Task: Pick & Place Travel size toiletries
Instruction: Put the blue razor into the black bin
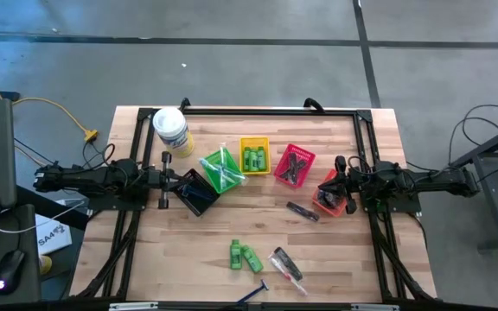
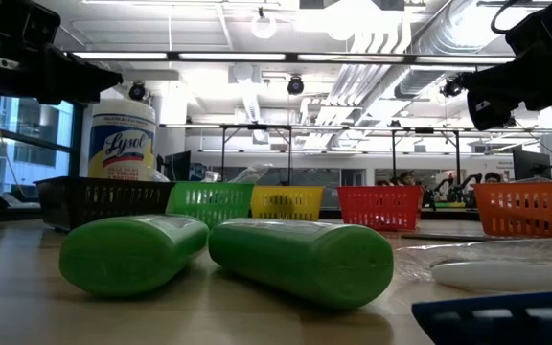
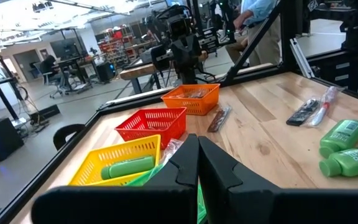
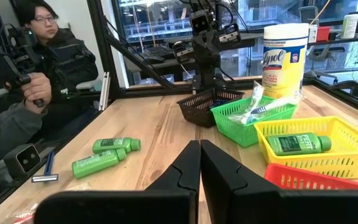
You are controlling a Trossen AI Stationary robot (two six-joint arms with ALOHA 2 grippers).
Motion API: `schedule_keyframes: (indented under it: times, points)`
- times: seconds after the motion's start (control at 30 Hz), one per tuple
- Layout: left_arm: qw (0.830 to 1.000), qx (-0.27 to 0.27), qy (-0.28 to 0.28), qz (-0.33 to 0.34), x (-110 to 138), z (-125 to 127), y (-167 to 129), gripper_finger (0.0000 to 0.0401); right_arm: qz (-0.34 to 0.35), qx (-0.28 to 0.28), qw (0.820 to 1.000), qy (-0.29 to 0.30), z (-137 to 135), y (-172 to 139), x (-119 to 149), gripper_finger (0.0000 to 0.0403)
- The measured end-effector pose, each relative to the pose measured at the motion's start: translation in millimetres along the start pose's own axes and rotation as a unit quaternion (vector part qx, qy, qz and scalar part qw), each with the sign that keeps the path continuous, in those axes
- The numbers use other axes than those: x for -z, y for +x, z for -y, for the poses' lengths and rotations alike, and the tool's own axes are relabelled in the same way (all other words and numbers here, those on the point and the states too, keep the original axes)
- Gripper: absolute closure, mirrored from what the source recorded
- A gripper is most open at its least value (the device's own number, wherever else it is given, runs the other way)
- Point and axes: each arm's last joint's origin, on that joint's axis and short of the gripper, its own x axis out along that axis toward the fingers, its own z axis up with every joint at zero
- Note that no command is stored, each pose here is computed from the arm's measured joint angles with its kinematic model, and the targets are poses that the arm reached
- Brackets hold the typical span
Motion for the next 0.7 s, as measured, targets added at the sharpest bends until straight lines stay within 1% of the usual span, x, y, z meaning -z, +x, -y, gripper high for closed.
schedule_keyframes:
  times: [0.7]
  points:
    - [1.0,0.001,-0.001,0.0,-0.1,0.1,0.0,0.0401,0.001,0.004,1.0,0.001,0.2,0.0,-0.3,0.0398]
